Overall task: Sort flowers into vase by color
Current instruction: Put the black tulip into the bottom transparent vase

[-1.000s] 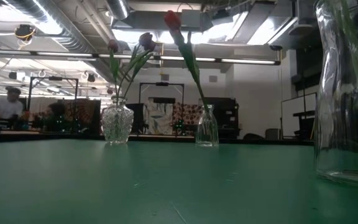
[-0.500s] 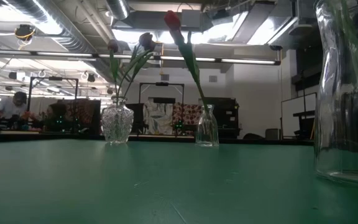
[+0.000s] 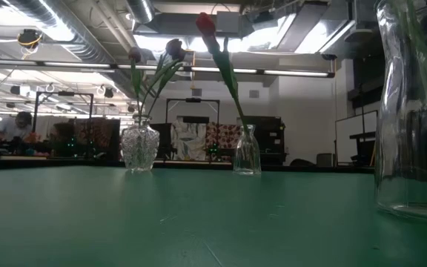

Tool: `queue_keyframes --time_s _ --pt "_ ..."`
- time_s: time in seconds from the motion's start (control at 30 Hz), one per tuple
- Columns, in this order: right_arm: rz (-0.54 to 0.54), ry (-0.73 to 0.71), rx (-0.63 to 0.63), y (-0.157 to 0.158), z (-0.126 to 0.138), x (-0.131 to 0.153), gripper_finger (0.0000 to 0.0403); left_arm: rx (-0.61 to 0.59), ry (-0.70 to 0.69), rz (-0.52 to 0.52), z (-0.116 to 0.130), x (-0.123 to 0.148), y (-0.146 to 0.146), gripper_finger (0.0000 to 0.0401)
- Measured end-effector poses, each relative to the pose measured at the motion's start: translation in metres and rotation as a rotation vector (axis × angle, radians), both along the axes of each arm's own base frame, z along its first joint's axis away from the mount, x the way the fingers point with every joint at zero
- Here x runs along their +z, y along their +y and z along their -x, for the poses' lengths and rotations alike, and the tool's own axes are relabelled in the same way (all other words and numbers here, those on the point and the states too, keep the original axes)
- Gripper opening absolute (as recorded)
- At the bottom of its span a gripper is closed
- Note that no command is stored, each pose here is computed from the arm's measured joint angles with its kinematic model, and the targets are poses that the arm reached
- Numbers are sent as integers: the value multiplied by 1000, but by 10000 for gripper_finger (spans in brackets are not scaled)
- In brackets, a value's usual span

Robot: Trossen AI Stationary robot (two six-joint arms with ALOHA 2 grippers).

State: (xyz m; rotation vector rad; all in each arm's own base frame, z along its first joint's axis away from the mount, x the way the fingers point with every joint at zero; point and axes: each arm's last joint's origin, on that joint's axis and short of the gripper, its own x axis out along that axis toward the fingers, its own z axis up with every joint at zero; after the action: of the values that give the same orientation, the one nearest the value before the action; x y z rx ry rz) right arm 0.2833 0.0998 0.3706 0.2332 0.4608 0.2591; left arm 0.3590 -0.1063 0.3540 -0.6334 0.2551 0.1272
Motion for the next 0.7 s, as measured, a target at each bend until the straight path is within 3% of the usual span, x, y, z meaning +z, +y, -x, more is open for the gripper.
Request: queue_keyframes --time_s 0.2,0.53,0.7 --pt "1 6 3 0 -1 -1 5 2 9 -2 0 -1 2 94" --pt "2 19 18 2 -3 -4 30 0 11 -25 -1 -1 2 14" --pt "7 27 19 1 -3 -5 43 2 10 -37 -1 -1 2 4"
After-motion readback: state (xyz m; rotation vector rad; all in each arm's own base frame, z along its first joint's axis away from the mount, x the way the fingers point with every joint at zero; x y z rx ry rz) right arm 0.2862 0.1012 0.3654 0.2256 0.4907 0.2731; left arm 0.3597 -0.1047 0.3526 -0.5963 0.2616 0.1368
